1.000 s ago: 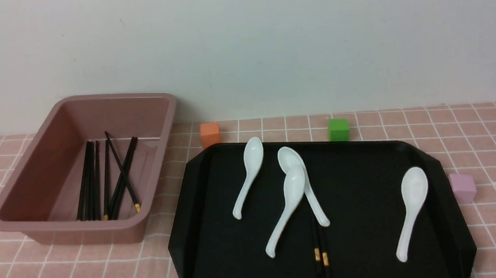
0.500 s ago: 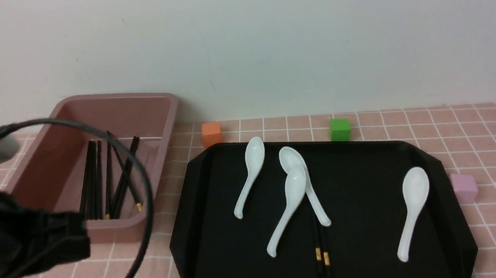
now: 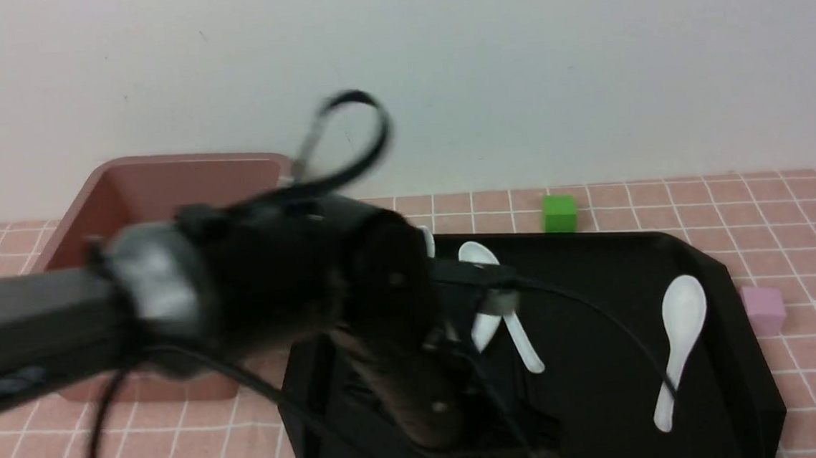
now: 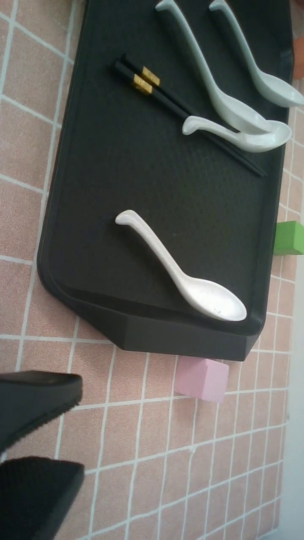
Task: On pink tablecloth take chopsticks from black tray and put them in box.
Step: 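Reach over to the black tray and grasp a pair of chopsticks with the left gripper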
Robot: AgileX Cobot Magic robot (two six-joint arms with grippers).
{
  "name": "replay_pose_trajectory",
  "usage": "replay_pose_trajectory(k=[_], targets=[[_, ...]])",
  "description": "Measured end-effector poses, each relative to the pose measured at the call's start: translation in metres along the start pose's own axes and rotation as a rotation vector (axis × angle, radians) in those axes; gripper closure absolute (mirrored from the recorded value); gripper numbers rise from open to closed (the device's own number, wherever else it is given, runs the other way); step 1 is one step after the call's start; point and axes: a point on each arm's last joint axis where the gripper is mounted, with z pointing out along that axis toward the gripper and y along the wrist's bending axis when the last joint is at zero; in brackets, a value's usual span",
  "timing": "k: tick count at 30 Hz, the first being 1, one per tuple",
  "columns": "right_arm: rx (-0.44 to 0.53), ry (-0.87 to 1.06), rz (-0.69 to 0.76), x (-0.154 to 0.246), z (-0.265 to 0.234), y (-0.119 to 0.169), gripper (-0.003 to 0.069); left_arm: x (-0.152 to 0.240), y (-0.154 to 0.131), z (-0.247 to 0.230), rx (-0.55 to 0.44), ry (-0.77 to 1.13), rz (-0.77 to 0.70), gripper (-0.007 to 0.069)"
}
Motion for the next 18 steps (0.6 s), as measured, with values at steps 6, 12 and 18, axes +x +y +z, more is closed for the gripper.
replay_pose_trajectory(k=[6, 12, 18], targets=[[0.0, 0.0, 0.0, 0.0, 0.0, 0.0, 0.042, -0.023, -0.039, 0.023, -0.022, 0.029, 0.063, 0.0638], [0.0, 0.001, 0.0, 0.0, 0.0, 0.0, 0.042, -0.046, -0.037, 0.029, -0.06, -0.009, 0.024, 0.0631], [0.0, 0.001, 0.0, 0.0, 0.0, 0.0, 0.042, -0.066, -0.015, 0.044, -0.095, -0.027, -0.034, 0.0498]])
